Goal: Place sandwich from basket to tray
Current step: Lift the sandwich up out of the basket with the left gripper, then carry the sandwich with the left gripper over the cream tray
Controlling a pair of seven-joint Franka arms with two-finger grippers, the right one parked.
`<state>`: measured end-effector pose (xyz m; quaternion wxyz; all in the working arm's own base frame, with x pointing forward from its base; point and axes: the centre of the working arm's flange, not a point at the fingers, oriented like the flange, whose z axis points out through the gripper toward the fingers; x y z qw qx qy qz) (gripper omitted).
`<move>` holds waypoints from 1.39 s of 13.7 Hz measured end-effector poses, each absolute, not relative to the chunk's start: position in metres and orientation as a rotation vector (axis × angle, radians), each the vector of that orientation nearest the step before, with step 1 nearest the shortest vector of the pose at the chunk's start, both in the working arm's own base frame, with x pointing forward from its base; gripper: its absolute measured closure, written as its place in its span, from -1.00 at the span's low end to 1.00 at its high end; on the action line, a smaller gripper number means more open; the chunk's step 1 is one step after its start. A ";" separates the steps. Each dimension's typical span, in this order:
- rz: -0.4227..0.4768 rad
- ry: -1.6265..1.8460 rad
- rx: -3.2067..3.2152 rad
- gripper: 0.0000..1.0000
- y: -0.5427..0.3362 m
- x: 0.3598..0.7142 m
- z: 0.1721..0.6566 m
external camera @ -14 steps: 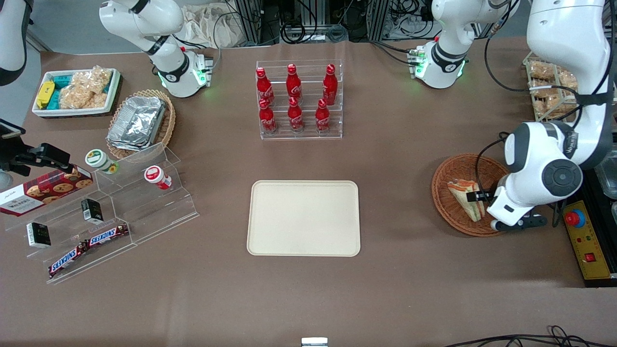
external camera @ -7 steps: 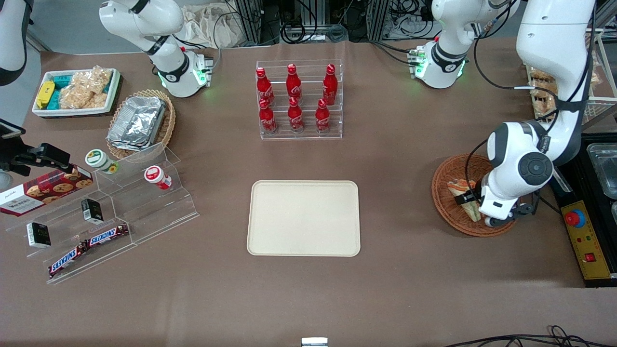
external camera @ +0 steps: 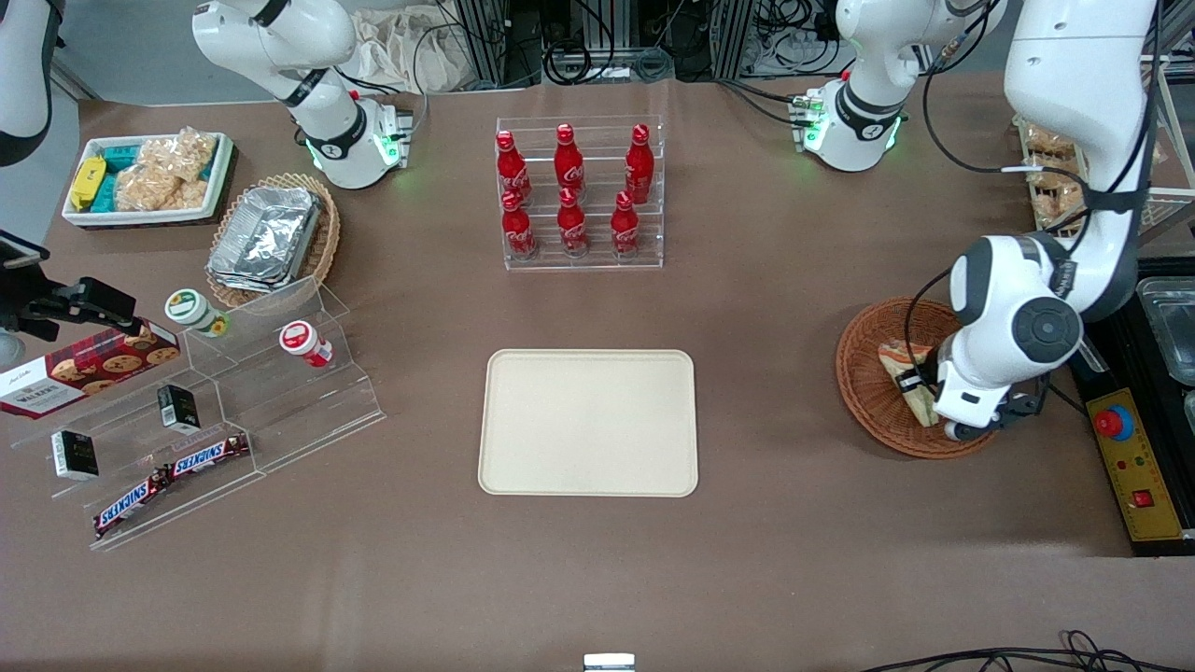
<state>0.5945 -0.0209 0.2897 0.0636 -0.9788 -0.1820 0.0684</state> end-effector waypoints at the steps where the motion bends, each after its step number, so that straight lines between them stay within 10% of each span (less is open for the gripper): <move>1: 0.250 -0.548 -2.941 0.37 -0.024 0.602 0.314; 9: 0.316 -0.285 -3.063 0.68 -0.062 0.617 0.544; 19: 0.140 0.318 -3.114 0.68 -0.344 0.610 0.396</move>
